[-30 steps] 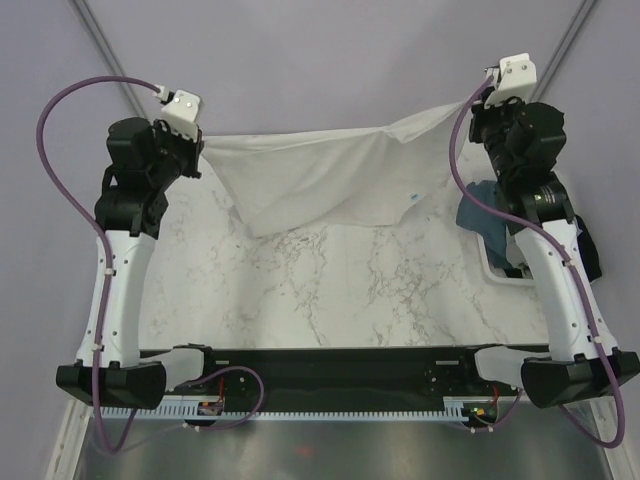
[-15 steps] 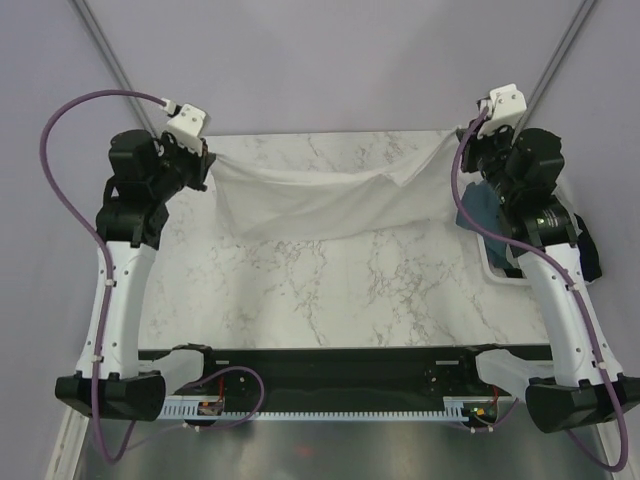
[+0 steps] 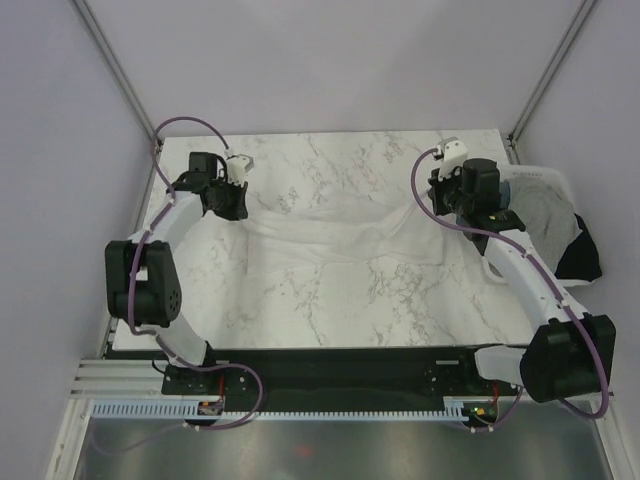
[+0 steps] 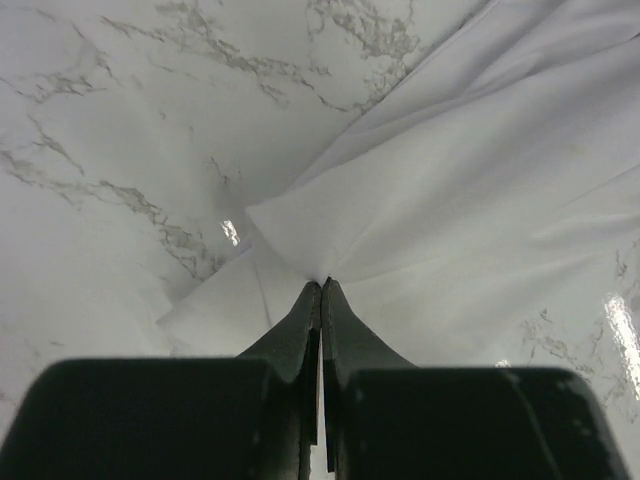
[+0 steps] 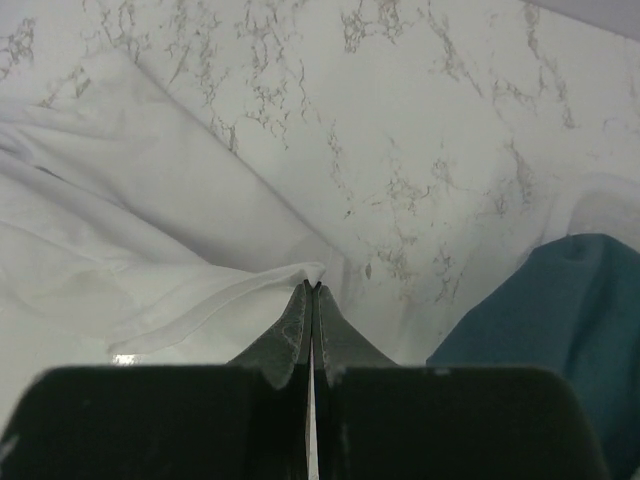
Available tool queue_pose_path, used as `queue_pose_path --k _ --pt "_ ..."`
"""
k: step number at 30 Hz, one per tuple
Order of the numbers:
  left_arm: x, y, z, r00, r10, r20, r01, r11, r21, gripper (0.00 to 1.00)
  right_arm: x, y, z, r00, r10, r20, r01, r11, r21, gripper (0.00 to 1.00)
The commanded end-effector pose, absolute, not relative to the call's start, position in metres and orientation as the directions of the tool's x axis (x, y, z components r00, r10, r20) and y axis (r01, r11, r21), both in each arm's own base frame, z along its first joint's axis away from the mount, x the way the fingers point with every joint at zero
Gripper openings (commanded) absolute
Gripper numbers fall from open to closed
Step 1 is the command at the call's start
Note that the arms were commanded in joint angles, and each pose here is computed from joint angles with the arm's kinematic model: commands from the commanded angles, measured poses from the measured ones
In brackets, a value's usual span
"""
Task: Fold and stack the t-shirts
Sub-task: Flatten the tshirt out
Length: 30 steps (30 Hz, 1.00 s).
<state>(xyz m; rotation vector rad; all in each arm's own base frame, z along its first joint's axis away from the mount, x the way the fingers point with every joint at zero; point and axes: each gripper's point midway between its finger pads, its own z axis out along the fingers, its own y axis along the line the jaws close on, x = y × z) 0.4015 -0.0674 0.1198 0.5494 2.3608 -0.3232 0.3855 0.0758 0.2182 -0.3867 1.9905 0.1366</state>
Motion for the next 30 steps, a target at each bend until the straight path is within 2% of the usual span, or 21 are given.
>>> queue_pose_path --k 1,4,5,6,7,10,12,15,21,30 --pt "0.435 -0.072 0.112 -0.68 0.245 -0.691 0.444 0.888 -0.122 0.02 0.407 0.079 0.223 -0.334 -0.198 -0.922 -0.333 0.94 -0.081 0.0" --pt "0.45 -0.072 0.09 -0.712 0.228 -0.664 0.42 0.896 -0.143 0.02 0.415 0.081 0.212 -0.354 -0.198 -0.914 -0.333 0.94 -0.074 0.0" --pt "0.452 -0.072 0.089 -0.712 0.225 -0.665 0.416 0.898 -0.141 0.07 0.416 0.082 0.21 -0.356 -0.197 -0.913 -0.334 0.94 -0.073 0.0" --pt "0.455 -0.069 0.089 -0.713 0.221 -0.666 0.402 0.907 -0.129 0.14 0.417 0.082 0.208 -0.361 -0.195 -0.912 -0.336 0.939 -0.068 0.0" --pt "0.457 -0.067 0.092 -0.707 0.209 -0.675 0.388 0.913 -0.124 0.35 0.417 0.082 0.207 -0.361 -0.195 -0.912 -0.336 0.939 -0.068 0.0" --pt "0.449 -0.064 0.105 -0.679 0.198 -0.707 0.371 0.923 -0.098 0.55 0.417 0.082 0.207 -0.359 -0.193 -0.913 -0.334 0.94 -0.068 0.0" --pt "0.435 -0.064 0.107 -0.679 0.19 -0.709 0.367 0.924 -0.104 0.63 0.416 0.082 0.204 -0.359 -0.196 -0.912 -0.334 0.94 -0.071 0.0" --pt "0.415 -0.069 0.117 -0.668 0.174 -0.724 0.38 0.915 -0.131 0.65 0.414 0.081 0.2 -0.365 -0.196 -0.91 -0.334 0.94 -0.068 0.0" --pt "0.385 -0.081 0.103 -0.722 0.146 -0.676 0.393 0.891 -0.227 0.56 0.414 0.082 0.196 -0.371 -0.189 -0.909 -0.331 0.942 -0.061 0.0" --pt "0.387 -0.083 0.076 -0.768 0.152 -0.623 0.385 0.885 -0.259 0.52 0.412 0.08 0.198 -0.364 -0.196 -0.911 -0.327 0.942 -0.072 0.0"
